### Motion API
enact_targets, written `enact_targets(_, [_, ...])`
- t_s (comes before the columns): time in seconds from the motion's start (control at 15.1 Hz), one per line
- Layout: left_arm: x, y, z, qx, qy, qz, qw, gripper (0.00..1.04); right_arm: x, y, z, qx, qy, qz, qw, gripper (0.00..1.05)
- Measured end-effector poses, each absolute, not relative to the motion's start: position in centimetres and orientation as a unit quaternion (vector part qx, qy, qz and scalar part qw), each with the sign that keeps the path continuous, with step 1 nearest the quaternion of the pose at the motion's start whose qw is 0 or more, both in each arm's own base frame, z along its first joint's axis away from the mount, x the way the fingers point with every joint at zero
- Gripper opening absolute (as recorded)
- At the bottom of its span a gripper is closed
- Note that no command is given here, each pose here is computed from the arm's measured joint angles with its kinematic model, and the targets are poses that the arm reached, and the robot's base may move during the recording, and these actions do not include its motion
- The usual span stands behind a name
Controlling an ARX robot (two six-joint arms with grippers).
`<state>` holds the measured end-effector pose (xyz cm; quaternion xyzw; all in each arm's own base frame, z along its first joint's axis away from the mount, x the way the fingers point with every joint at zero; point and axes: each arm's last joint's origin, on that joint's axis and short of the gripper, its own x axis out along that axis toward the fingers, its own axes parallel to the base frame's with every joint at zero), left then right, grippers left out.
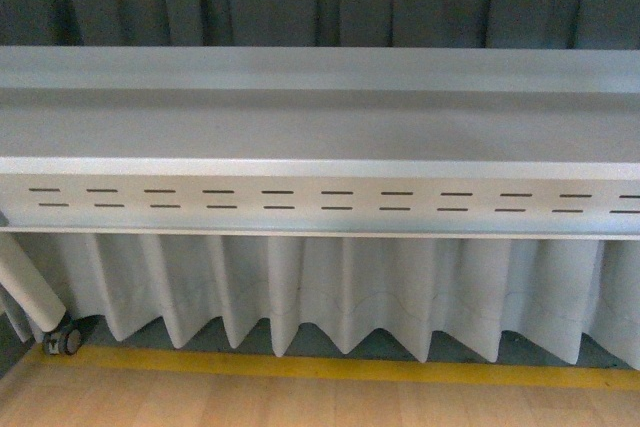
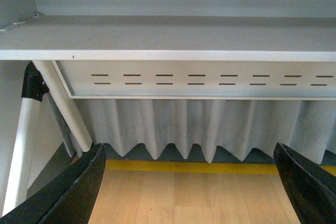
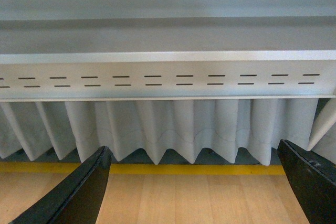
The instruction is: Wind up and store yellow beetle toy
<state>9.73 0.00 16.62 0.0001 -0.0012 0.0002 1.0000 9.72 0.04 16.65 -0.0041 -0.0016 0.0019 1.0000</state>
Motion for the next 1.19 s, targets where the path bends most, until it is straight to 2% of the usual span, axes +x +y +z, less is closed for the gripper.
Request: enact_targets(1.19, [9.73,0.00,16.62,0.000,-0.001,0.000,1.000,0.98,9.72,0.04,16.66,-0.004,-0.002,0.002,1.000,0.98])
